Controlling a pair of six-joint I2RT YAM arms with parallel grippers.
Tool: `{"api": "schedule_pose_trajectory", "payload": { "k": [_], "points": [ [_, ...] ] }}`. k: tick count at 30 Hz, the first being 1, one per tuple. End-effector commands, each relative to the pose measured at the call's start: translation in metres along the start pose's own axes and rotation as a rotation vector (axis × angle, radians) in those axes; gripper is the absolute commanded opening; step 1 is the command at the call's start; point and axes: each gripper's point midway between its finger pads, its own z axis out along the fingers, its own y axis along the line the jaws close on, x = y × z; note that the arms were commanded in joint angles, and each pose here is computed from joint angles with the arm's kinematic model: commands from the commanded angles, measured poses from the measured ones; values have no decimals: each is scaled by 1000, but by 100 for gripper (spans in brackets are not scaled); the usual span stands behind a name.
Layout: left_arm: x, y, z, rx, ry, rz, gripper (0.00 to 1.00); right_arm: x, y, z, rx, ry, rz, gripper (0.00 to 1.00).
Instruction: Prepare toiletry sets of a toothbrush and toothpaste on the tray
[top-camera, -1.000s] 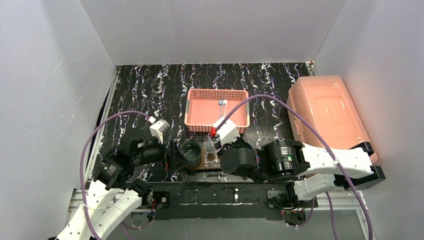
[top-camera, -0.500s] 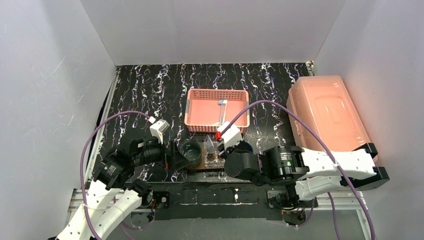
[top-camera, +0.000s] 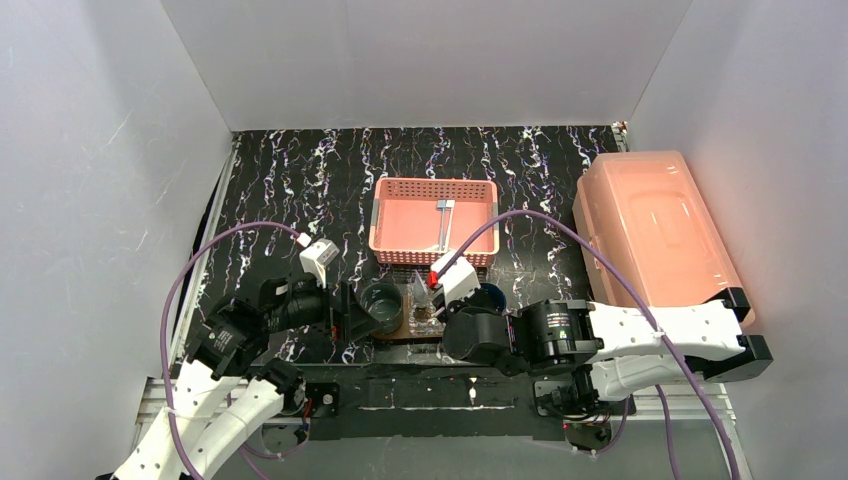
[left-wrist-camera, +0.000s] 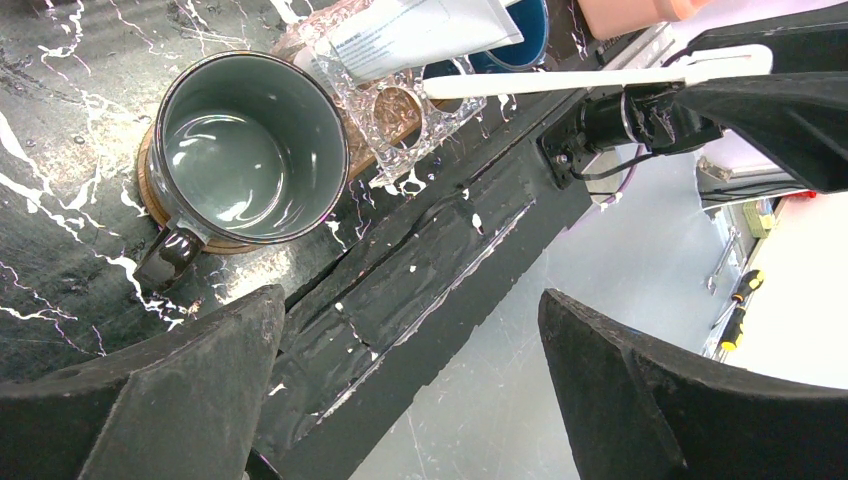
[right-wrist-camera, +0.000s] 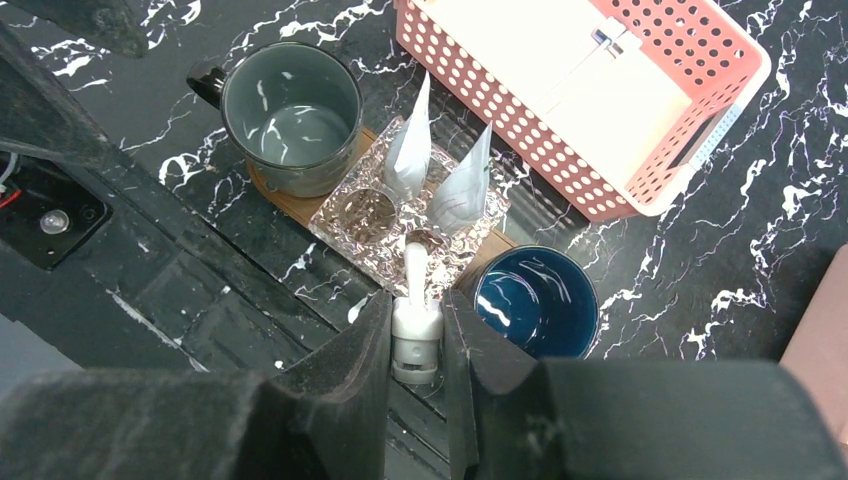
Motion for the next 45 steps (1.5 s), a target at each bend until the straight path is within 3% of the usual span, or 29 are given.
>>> {"api": "schedule_pose_trajectory", "payload": {
  "k": [1,30,45],
  "points": [
    [1,0,3,7,7,4,98,-7,-4,2,11,-56,88,1],
    [1,1,4,5,11,0,99,20,-18,20,41,-188,277,1],
    [1,1,4,6,9,1,99,34,-18,32,55,-223,297,1]
  ]
}}
